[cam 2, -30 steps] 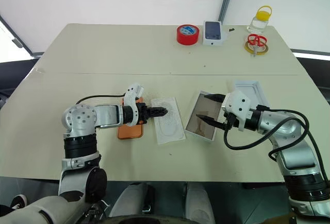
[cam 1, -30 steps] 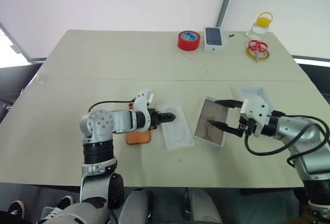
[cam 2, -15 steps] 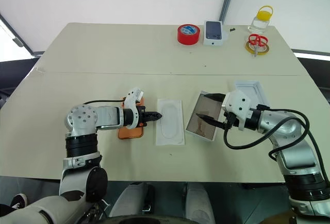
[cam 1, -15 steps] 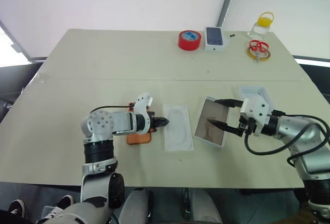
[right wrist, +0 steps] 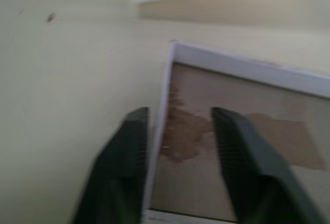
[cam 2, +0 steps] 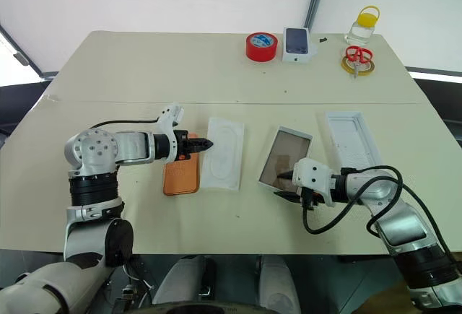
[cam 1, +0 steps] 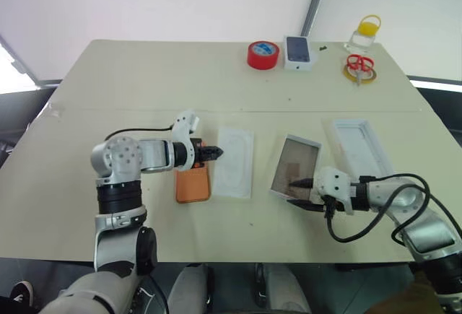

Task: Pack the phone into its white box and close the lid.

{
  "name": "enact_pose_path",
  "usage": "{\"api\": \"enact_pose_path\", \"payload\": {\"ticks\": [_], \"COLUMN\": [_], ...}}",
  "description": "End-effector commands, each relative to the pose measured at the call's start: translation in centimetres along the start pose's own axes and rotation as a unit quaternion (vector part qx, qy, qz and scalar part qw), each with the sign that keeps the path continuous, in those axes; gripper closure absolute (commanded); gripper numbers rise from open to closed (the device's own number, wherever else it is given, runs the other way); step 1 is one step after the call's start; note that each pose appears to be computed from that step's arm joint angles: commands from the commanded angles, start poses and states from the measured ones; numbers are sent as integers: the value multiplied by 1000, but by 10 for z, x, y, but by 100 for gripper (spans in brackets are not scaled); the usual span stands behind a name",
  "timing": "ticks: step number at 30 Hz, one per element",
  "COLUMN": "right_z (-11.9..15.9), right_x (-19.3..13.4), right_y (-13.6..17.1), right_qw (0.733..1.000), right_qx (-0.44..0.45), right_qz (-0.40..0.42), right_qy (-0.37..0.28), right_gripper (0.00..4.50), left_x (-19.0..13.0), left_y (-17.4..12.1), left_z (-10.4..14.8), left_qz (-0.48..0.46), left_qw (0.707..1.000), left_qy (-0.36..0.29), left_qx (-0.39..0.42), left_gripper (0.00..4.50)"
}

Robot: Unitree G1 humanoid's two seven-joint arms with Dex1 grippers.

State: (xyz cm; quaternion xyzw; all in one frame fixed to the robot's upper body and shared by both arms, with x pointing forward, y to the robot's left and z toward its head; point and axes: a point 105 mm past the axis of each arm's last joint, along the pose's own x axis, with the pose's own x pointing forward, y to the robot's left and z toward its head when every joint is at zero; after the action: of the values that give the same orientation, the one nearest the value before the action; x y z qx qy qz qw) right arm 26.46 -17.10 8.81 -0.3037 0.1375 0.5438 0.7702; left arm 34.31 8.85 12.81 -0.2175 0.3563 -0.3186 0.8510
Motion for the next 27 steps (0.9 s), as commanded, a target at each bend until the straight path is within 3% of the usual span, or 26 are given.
{"api": "enact_pose_path", "payload": {"ticks": [1,7,14,19,22,27], "right_z": [9,16,29,36,37,39], "right_x": [0,7,20,24,18,-5], "right_y": [-5,-4,-12,-9,-8,-17], "right_qw": [1000,998,996,996,997,997], "right_qx": [-15,-52,-84,-74,-50,-40], "right_qz": [-4,18,12,23,23,-27], "right_qy": [-8,-11,-32,-51,-62,-61], "right_gripper": [447,447,447,447,363,110], "left_x": [-9,-8,-6,1,10,22], "left_y": [-7,-3,-20,-27,-33,-46], "left_z": [17,25,38,35,27,19], "left_qz": [-26,-16,-62,-71,-77,-82], "left_qw": [999,999,995,994,994,994], "left_qy": [-27,-46,-57,-49,-38,-25], "left_qx": [-5,-21,-62,-73,-75,-64], "left_gripper": [450,450,450,450,450,450]}}
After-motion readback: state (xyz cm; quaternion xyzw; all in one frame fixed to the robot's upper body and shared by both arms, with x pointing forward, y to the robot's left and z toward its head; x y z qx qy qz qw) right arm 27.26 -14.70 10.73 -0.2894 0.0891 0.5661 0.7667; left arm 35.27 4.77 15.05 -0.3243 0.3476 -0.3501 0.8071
